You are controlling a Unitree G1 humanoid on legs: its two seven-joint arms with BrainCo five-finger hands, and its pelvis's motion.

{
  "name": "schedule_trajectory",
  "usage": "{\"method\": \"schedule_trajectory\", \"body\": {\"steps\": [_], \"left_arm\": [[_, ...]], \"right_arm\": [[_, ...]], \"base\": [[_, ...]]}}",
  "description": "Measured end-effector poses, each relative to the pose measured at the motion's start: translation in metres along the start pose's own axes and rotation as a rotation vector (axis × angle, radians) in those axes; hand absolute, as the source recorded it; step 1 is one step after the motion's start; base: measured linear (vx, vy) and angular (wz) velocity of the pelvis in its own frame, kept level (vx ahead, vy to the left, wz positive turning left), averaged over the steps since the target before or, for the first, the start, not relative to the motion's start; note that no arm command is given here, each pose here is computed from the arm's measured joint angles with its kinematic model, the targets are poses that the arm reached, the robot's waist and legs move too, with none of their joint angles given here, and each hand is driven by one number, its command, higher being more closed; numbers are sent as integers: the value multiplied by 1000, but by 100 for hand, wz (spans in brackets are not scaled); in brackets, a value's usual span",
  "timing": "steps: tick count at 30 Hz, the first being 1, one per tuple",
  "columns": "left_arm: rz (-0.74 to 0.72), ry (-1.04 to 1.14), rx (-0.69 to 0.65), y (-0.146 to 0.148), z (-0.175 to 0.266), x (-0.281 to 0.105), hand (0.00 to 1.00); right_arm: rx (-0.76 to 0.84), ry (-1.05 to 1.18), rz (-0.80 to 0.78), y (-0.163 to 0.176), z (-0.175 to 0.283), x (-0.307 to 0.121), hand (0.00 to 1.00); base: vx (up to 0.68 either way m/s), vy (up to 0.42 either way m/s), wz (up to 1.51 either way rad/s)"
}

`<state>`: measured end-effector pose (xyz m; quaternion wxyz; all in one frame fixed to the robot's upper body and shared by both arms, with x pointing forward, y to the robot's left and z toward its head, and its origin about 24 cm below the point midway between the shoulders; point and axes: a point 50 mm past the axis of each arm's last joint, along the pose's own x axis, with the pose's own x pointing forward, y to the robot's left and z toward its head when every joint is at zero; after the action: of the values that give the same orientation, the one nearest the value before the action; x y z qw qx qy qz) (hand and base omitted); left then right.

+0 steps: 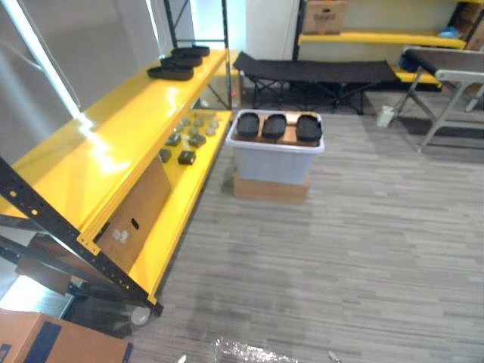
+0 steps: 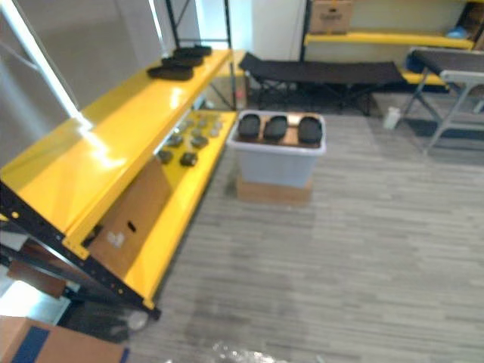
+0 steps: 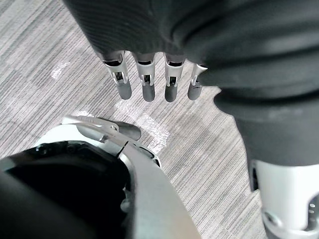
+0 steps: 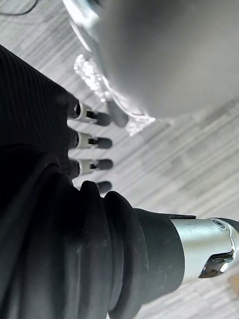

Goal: Walk over and take plastic housings, then place them on the shelf

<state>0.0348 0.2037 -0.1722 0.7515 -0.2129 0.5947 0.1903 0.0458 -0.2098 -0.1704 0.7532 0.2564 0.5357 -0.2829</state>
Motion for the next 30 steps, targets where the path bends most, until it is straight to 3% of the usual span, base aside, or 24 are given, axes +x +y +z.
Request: {"method": "schedule_trajectory", "body": {"steps": [7,30], "left_arm": [[-8,-24,9,-1,7,0,0],[-9,-35,-31,-2,4,0,0]], "right_arm": [[27,-11,47,21,3,3,0],[7,-23,38,17,5,2,0]], "base": [[-6,4,0],[-43,23,1]]}}
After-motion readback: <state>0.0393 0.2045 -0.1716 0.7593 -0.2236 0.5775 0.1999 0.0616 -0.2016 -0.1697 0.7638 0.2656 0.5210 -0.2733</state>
